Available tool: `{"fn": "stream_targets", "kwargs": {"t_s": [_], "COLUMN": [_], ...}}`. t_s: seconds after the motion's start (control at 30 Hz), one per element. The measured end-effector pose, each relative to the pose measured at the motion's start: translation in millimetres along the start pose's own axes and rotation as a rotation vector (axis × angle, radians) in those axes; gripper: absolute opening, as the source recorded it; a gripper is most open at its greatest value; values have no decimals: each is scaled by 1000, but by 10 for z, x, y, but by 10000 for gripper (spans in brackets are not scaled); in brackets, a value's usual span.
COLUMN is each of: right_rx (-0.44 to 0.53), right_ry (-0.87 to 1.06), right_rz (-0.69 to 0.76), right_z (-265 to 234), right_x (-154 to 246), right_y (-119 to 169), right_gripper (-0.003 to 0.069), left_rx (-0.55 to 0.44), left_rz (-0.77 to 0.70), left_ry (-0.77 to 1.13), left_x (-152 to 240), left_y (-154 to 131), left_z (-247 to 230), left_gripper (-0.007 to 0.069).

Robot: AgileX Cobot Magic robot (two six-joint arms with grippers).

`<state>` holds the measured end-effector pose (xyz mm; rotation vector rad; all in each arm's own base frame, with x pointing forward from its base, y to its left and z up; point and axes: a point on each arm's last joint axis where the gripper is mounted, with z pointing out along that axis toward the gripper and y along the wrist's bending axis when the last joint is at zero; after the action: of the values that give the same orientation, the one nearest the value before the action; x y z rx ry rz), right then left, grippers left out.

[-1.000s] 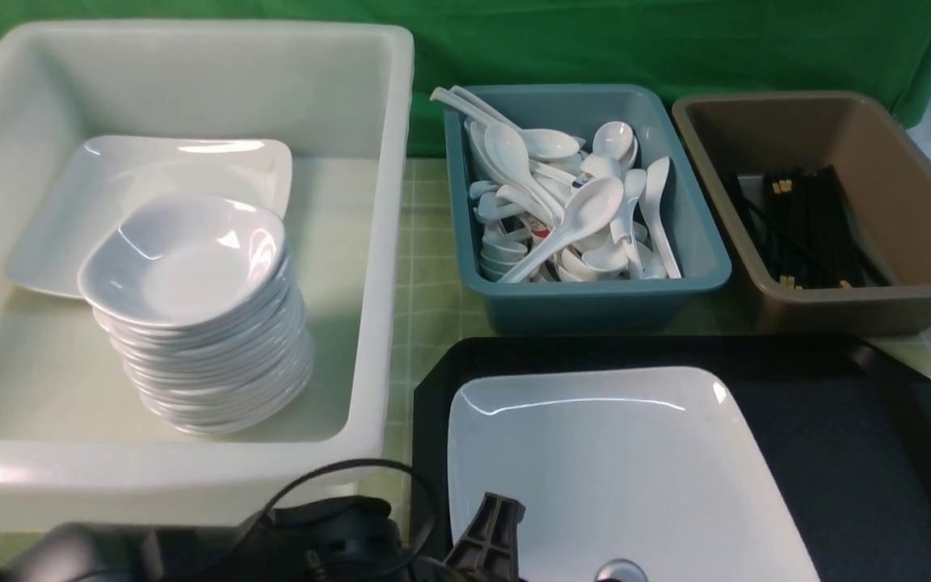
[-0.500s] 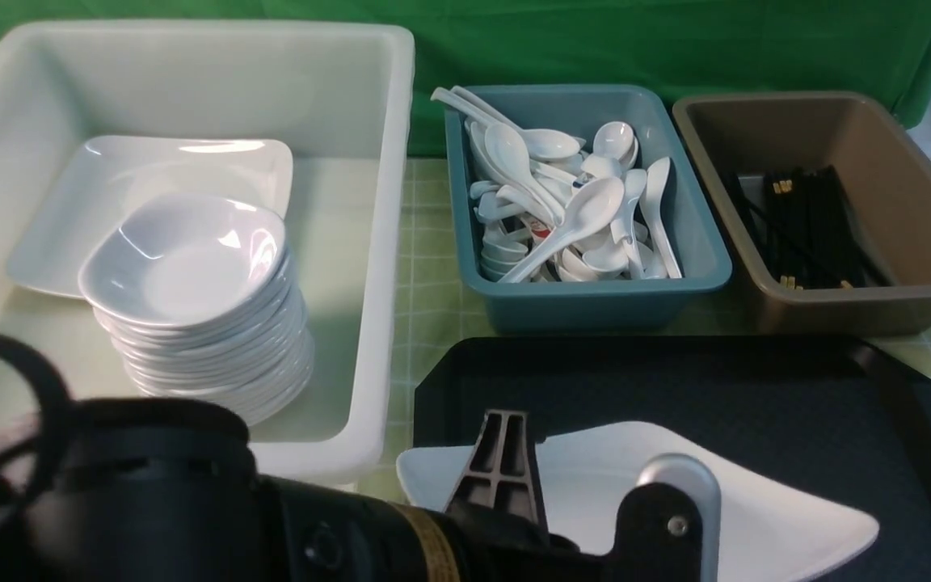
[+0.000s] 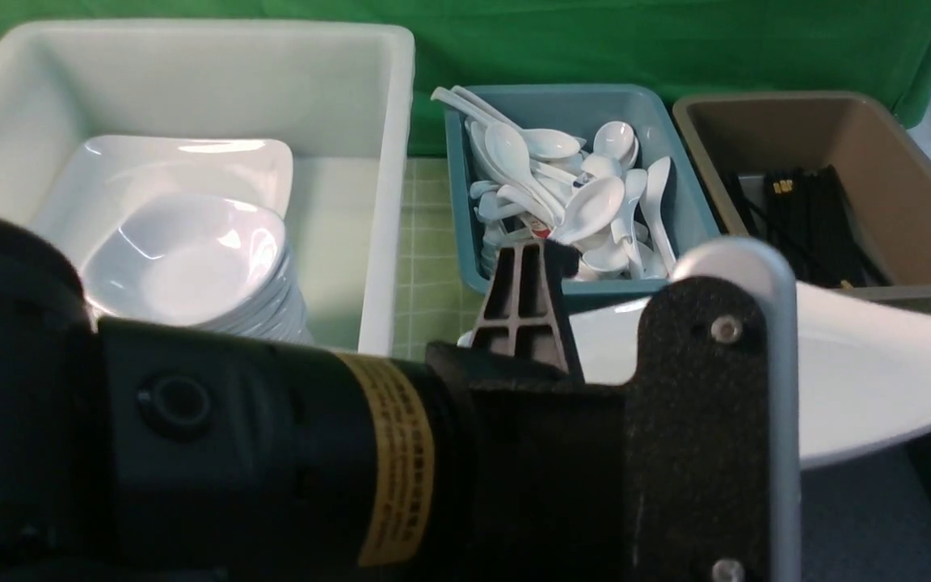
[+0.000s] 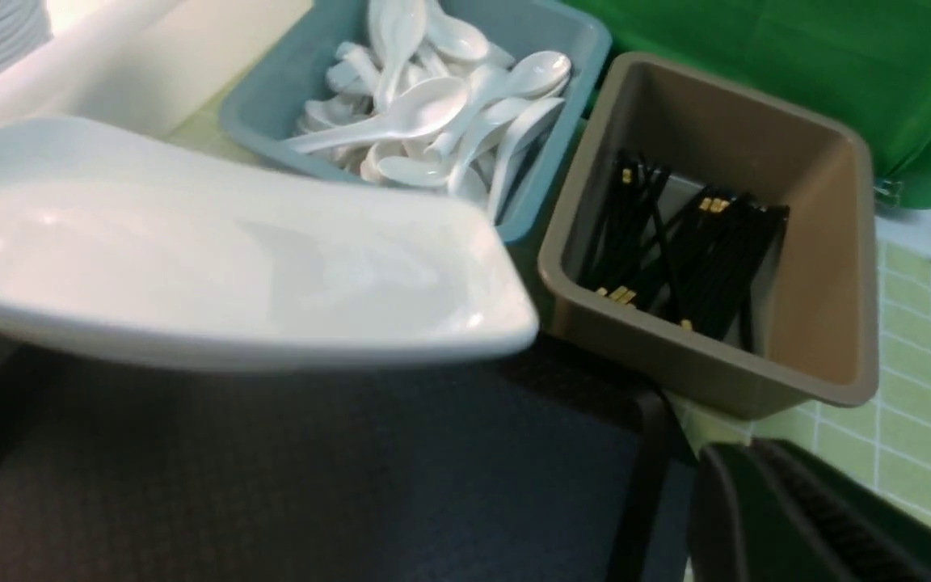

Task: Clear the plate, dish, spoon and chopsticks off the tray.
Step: Use the left arm to put the plate into the large storage box on the left

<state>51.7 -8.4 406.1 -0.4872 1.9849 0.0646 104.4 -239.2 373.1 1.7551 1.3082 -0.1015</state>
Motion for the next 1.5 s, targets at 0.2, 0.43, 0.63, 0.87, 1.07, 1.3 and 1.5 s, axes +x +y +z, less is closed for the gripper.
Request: {"fn": "stream_targets", "kwargs": {"t_s": [0.2,0.43,0.63,0.87,1.07,1.3,1.5], "right_rx": [9,9,9,7,-1,-49,-88], "right_ry": [-4,-12,-13,-12,-9,8,21], "right_rz": [0,-1,-1,-4,-1,17,28], "right_z": [0,2,2,2,2,1,-2], "right_x": [-4,-12,-13,-13,-10,5,16], "right_y": [-9,-6,-7,-5,2,46,81], "right_gripper": [27,27,27,27,27,27,27], "left_rx": [-185,-372,-504,-527,-493,-435,-386], "left_rz": [-27,-112,-202,-353,-428,-489,-501], "left_ry": [4,110,325,580,689,760,786], "left_x": [-15,351,971,1826,2303,2707,2898], "left_y": [369,857,1242,1509,1565,1551,1516], "left_z": [-180,-302,-354,-227,-70,128,292], "left_gripper": [32,32,32,32,32,32,32]}}
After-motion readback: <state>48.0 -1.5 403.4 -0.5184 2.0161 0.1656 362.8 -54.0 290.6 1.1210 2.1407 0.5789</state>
